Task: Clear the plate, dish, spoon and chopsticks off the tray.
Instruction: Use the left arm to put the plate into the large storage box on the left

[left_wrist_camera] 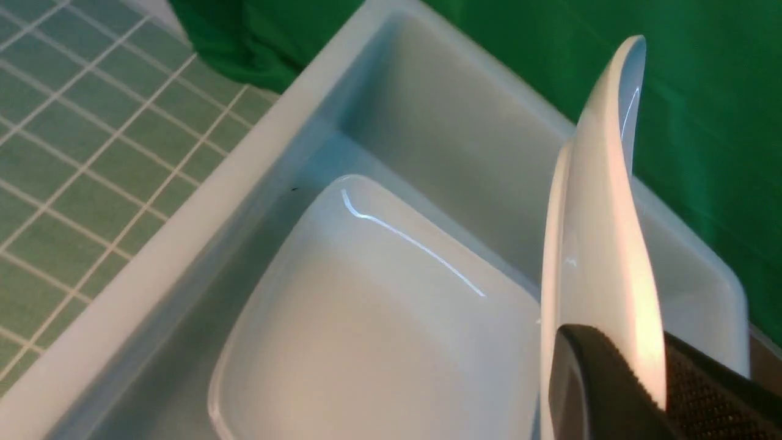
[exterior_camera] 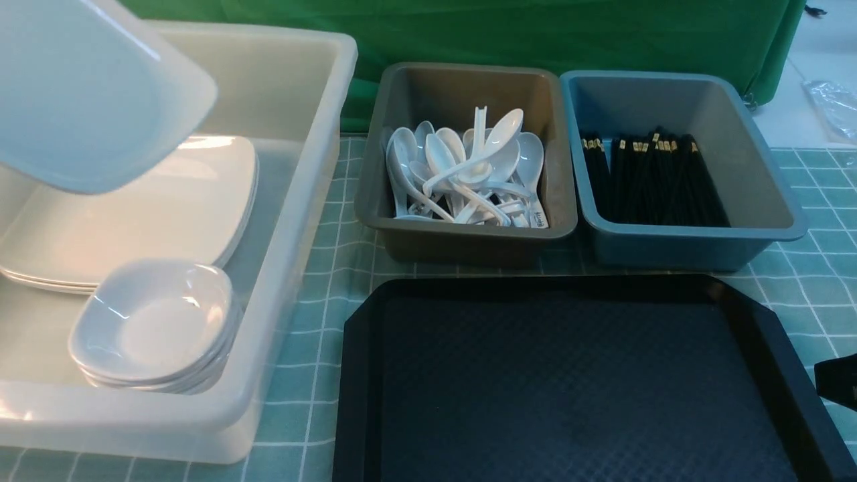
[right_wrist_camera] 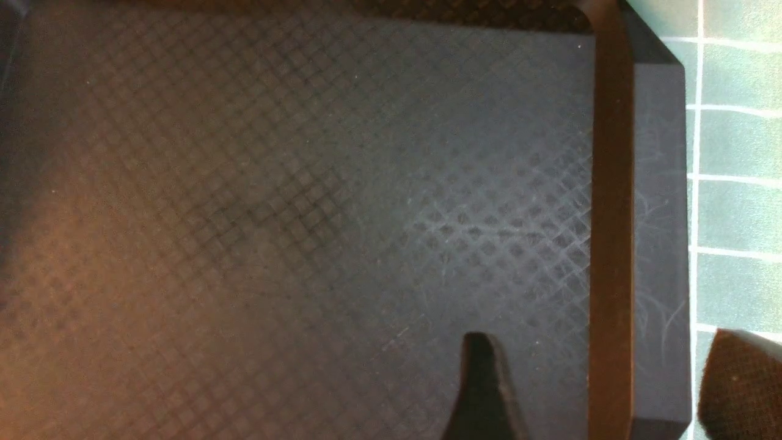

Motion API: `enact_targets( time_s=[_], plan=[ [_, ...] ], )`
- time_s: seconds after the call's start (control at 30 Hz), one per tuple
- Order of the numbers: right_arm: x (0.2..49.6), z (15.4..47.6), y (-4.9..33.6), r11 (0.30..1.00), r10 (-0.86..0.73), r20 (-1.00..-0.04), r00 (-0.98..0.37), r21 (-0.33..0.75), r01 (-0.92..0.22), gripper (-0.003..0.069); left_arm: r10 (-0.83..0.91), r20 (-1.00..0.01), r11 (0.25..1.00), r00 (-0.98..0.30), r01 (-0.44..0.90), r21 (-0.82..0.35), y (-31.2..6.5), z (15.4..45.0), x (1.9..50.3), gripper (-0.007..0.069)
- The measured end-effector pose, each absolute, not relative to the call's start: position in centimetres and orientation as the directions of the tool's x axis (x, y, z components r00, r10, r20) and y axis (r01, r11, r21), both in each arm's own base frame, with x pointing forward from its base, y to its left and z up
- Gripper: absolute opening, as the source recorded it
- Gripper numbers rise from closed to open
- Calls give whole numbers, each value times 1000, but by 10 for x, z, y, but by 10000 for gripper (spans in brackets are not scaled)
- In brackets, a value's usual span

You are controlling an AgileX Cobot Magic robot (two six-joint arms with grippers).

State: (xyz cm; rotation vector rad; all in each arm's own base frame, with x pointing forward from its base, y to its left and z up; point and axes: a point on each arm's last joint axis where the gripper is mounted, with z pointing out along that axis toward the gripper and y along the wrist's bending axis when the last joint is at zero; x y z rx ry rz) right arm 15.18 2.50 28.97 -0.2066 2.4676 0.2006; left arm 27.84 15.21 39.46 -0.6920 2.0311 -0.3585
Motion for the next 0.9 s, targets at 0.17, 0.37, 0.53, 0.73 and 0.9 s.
enact_targets(
  time_s=[0.17, 0.37, 0.53, 0.73, 0.9],
  plan=[
    [152, 290, 25, 976, -99, -619, -779, 93, -197, 479, -671, -640, 738, -375, -422, -526, 166, 342, 290, 29],
    [152, 290, 25, 976, -99, -619, -779, 93, -197, 479, -715, -588, 698, -377, -424, -577, 174, 306, 305, 31],
    [152, 290, 25, 976, -97, -621, -778, 93, -196, 479, -704, -586, 710, -400, -415, -569, 181, 285, 317, 31],
    [152, 290, 25, 976, -94, -621, -778, 95, -194, 479, -708, -542, 706, -453, -422, -569, 181, 259, 329, 27],
    [152, 290, 25, 977, -91, -621, -778, 97, -191, 479, -678, -565, 735, -470, -419, -533, 176, 253, 336, 27]
  ],
)
